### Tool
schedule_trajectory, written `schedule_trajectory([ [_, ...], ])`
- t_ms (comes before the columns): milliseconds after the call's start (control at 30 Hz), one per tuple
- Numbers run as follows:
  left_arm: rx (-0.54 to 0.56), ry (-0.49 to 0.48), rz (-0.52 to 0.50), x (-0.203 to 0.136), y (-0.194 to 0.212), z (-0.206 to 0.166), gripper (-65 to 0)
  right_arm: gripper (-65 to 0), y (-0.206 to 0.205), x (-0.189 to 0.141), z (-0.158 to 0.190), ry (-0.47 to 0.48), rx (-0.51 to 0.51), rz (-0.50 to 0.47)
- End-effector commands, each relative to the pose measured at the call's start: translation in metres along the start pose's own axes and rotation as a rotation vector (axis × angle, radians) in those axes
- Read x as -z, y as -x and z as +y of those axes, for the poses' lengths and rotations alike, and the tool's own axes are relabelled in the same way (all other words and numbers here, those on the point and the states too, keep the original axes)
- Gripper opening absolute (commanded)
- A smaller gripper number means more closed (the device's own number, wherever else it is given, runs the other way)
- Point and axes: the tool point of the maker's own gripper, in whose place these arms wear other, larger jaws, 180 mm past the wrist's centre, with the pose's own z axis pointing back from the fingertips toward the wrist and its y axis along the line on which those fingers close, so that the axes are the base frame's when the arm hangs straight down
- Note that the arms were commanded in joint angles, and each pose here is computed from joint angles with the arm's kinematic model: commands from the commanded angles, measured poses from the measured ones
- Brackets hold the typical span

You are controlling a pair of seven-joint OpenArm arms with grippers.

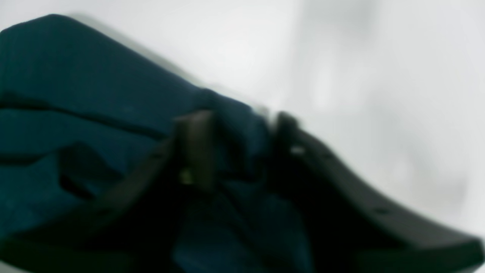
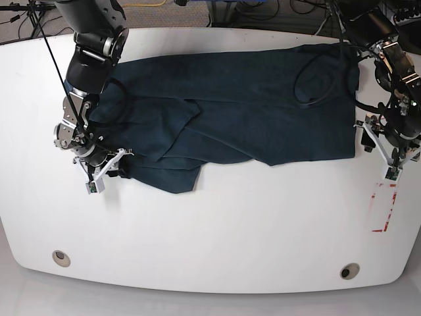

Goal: Fold the T-shirt properly
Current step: 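Grasp the shirt's side edges with both grippers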

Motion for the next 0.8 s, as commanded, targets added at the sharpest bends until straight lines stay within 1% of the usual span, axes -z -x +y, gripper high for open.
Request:
schedule_trajectory([
  [0, -0.036, -0.006, -0.049, 0.002, -0.011, 0.006, -25.0, -61.5, -0.002, 0.000, -0.001, 0.006, -0.019, 0.022],
  [33, -0.051, 0.001, -0.052, 0.006, -0.011, 0.005, -23.1, -64.4, -0.001, -0.001, -0.001, 0.006, -0.018, 0.023],
  [67, -0.055, 0.013, -0.054, 0.010, -0.011, 0.001, -20.4, -65.0, -0.001, -0.001, -0.001, 0.006, -0.018, 0.025],
  [100, -0.060, 0.018, -0.055, 0.012, -0.011, 0.000, -19.2, -65.0, -0.001, -0.001, -0.001, 0.006, -0.018, 0.026],
  [133, -0.070, 0.028, -0.058, 0.016, -0.011, -0.002, -16.5, -65.0, 0.002, -0.001, -0.001, 0.006, -0.018, 0.037],
  [200, -0.102, 0.029, -0.061, 0.019, -0.011, -0.002, -14.7, -65.0, 0.003, -0.001, -0.001, 0.006, -0.018, 0.046],
  [300, -0.177, 0.023, -0.071, 0.026, -0.011, 0.001, -14.0, -65.0, -0.004, -0.004, -0.003, 0.017, -0.035, 0.031],
  [400, -0.229, 0.027, -0.074, 0.036, -0.012, 0.004, -14.0, -65.0, -0.005, -0.007, -0.001, 0.020, -0.045, 0.021],
  [533, -0.264, 0.057, -0.038, 0.052, -0.002, 0.001, -14.0, -65.0, -0.008, -0.008, 0.004, 0.019, -0.055, 0.010],
  [767, -0.301, 0.088, -0.005, 0.071, 0.012, -0.002, -14.0, -65.0, -0.006, -0.009, 0.003, 0.022, -0.058, 0.022],
])
